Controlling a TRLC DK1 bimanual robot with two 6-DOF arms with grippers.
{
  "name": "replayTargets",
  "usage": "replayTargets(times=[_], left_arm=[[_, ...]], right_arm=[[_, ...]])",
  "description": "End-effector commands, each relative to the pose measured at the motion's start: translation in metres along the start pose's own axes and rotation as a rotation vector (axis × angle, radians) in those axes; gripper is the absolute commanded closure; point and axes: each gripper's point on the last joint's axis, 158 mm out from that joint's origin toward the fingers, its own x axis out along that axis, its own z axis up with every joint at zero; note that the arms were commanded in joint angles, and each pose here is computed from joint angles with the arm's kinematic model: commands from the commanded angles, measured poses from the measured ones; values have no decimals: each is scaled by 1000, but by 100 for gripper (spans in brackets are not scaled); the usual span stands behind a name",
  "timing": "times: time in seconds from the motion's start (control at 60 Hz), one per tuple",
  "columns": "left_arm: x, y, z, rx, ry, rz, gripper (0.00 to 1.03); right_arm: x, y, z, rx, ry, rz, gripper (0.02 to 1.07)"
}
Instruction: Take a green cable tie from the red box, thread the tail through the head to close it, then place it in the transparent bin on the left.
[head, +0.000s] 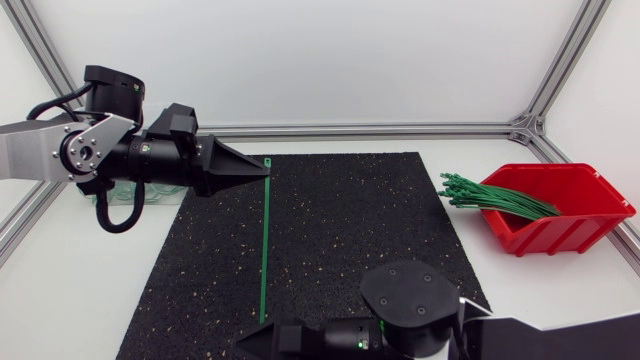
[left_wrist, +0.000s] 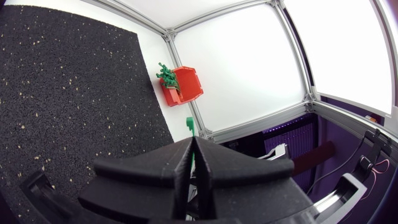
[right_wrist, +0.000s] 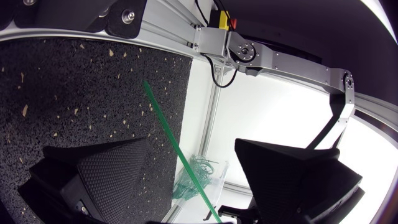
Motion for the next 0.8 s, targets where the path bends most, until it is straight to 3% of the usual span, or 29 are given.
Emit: replayTargets(times=[0.0,0.183,0.25,0.35,0.433,0.55,0.65,0.783], left_arm=[[4,0,5,7,11,-5,99],[5,3,5,-1,13,-3,99],[4,3,5,-2,12,-2,99],[4,4,5,-3,11,-1,99],[4,4,4,-4,13,-1,99],[5,4,3,-6,16,-2,99],[6,3,2,-7,18,-2,99],[5,3,2,-7,18,-2,99]], right_arm=[[1,19,15,-13,-35,34,7],[2,23,20,-4,-47,27,17],[2,21,20,9,-47,22,34],[0,23,19,14,-46,23,44],[-1,21,17,11,-40,12,62],[-1,19,12,27,-27,1,64],[-2,16,9,31,-19,-5,80],[-5,9,5,33,-7,-21,80]])
